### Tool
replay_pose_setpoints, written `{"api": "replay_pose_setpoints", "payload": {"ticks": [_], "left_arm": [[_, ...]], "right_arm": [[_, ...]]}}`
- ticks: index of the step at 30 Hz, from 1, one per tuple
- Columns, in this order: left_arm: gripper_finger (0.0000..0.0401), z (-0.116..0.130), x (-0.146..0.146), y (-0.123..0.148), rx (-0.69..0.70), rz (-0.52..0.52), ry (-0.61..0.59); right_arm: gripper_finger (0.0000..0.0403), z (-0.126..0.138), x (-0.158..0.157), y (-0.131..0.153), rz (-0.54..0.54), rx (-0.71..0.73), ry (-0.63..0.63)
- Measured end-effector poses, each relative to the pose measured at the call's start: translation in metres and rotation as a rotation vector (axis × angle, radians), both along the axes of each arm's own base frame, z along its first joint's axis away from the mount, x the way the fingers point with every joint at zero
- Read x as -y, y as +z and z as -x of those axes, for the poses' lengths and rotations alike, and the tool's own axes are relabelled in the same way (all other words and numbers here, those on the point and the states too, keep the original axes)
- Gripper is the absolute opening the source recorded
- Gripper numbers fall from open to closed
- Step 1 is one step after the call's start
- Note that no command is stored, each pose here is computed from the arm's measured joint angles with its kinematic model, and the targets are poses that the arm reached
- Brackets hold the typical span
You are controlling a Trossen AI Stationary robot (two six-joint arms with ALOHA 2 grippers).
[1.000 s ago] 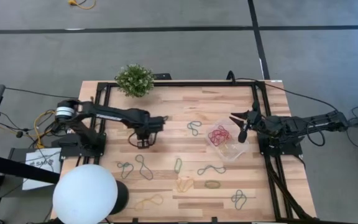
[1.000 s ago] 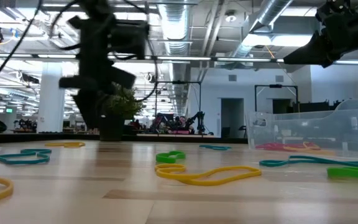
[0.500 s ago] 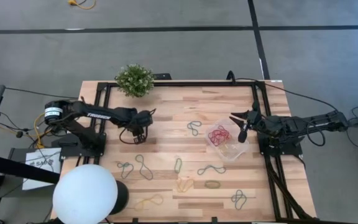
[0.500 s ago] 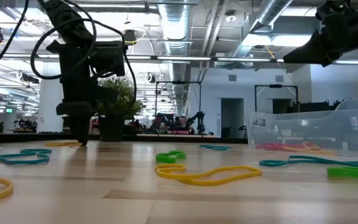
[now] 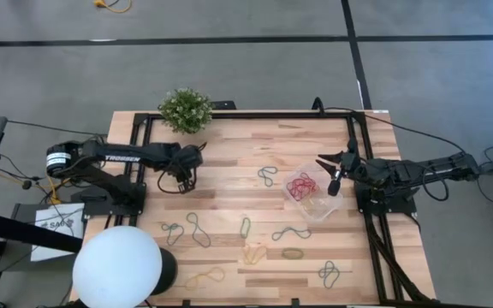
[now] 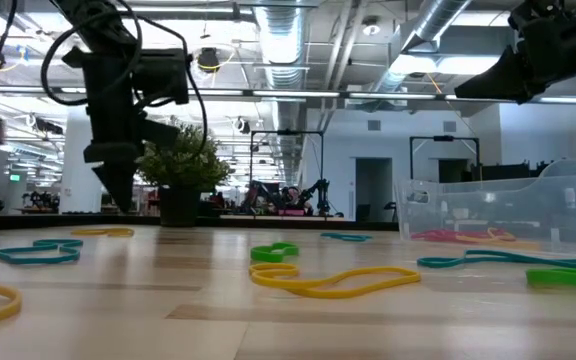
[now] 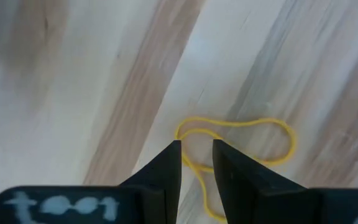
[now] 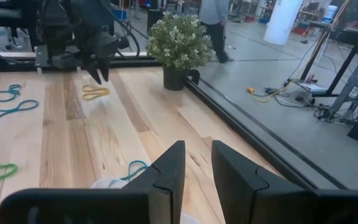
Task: Pick and place items into bin
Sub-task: Put the yellow rubber band into the transparent bin
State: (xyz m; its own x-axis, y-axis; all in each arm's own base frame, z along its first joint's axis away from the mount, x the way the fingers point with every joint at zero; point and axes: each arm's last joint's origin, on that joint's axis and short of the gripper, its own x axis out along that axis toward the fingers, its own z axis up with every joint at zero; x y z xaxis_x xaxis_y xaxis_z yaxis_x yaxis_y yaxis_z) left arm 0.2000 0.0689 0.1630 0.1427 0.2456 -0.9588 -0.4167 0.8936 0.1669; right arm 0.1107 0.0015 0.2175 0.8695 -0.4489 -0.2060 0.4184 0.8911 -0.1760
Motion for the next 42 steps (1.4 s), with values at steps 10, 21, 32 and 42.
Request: {"api": "replay_pose_setpoints", "payload": {"ticks": [10, 21, 32, 42], "left_arm": [[0.0081, 0.011, 0.002, -0.036, -0.005, -0.044, -0.011], [0.0025, 0.007, 0.001, -0.041, 0.058, -0.081, -0.067], [0.0000, -0.016, -0.001, -0.033, 0.343, -0.043, -0.051], [0.0000, -0.054, 0.010, 0.002, 0.841, 0.005, -0.244]], "right_arm": [[0.0074, 0.000, 0.000, 0.000, -0.001, 0.000, 0.001], [0.0074, 0.000, 0.000, 0.001, -0.004, 0.017, 0.000], [0.0074, -0.001, 0.000, 0.003, -0.006, 0.032, 0.001], [0.0074, -0.003, -0.004, 0.007, -0.040, 0.073, 0.124]]}}
